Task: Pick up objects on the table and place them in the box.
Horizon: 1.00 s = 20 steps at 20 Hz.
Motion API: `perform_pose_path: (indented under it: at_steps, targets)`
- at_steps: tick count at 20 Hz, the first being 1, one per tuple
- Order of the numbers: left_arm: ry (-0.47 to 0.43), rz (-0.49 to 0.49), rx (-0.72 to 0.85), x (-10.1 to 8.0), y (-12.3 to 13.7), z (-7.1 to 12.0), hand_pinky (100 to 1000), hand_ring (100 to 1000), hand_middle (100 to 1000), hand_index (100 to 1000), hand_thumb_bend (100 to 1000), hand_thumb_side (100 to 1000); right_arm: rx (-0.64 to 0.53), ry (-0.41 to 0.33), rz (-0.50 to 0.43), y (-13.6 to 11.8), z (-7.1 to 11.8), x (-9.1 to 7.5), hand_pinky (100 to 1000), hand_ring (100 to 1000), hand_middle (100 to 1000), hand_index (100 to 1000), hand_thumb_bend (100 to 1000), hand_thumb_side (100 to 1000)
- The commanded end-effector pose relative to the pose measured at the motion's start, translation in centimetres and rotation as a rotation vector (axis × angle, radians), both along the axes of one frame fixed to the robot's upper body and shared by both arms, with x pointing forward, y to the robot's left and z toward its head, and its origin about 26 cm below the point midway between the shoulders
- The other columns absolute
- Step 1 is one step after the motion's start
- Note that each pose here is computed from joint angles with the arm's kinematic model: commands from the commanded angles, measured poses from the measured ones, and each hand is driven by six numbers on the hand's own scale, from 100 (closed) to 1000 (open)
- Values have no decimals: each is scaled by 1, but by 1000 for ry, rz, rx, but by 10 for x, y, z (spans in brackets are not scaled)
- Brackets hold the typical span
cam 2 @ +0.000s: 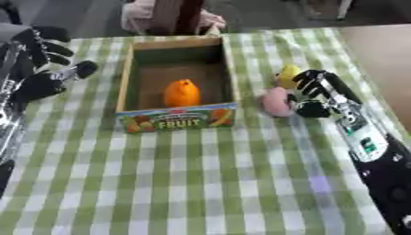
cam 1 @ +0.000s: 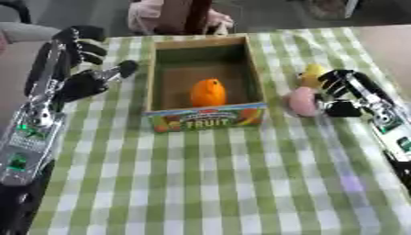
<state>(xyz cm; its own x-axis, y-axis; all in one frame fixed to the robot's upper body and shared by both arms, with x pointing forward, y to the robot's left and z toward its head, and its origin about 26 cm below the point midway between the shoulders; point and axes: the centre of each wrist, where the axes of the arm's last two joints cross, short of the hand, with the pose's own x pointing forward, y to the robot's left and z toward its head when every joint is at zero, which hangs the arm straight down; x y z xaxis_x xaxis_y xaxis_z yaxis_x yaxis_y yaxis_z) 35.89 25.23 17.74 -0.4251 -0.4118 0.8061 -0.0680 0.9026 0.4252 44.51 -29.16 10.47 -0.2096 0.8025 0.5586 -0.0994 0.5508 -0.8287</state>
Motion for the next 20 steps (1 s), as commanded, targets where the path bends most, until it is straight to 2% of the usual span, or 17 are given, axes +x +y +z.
perform_pose_path:
  at_steps: [1,7,9,16,20]
  targets:
    - [-24,1,8,-1,3,8,613,618,648,725,868,350,-13,-18,12,3,7,3,642,645,598,768,426,100]
    - [-22,2,10,0,4,8,613,618,647,725,868,348,-12,-31,13,1,10,2,642,644,595,767,421,100]
    - [-22,3,10,0,4,8,613,618,647,725,867,347,-5,-53,13,0,15,1,642,643,593,766,400,100]
    - [-19,6,12,0,5,7,613,617,647,725,867,345,17,-145,27,-4,42,-7,643,643,590,766,419,100]
    - [-19,6,14,0,5,7,613,617,647,725,866,344,22,-166,37,-5,51,-12,644,643,589,766,419,100]
